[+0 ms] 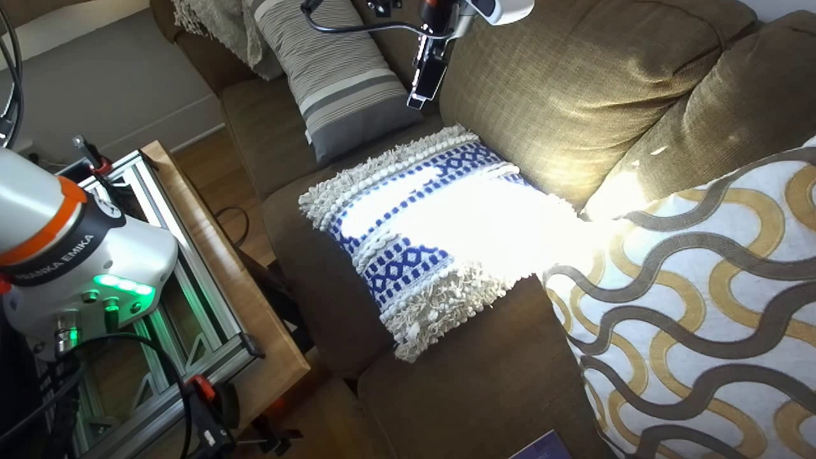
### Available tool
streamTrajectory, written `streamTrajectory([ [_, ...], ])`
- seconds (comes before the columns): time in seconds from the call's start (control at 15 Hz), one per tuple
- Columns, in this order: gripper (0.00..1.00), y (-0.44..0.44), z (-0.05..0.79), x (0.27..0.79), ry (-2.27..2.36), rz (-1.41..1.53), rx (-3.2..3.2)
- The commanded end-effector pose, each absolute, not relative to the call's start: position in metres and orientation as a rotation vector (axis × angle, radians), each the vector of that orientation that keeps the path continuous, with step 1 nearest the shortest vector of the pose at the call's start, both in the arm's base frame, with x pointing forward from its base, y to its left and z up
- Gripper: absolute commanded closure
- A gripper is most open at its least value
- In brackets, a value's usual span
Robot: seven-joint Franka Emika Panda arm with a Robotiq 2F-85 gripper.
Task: Put the brown pillow on the left corner of the couch then put the gray pillow on the blue pillow
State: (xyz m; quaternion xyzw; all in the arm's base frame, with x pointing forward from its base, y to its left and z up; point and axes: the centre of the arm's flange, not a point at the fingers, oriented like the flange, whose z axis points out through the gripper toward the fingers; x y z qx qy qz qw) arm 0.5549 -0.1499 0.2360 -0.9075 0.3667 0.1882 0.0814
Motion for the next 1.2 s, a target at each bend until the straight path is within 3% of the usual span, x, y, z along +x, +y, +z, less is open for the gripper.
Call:
streamTrajectory([
  [0.0, 0.0, -0.138, 0.211, 0.572, 1.012, 0.635, -2.686],
  [0.53, 0.0, -0.021, 0.091, 0.6, 0.91, 0.79, -2.562],
  [1.0, 0.0, 0.034, 0.002, 0.623, 1.007, 0.587, -2.533],
  [1.13, 0.0, 0.033, 0.018, 0.608, 0.981, 0.608, -2.563],
])
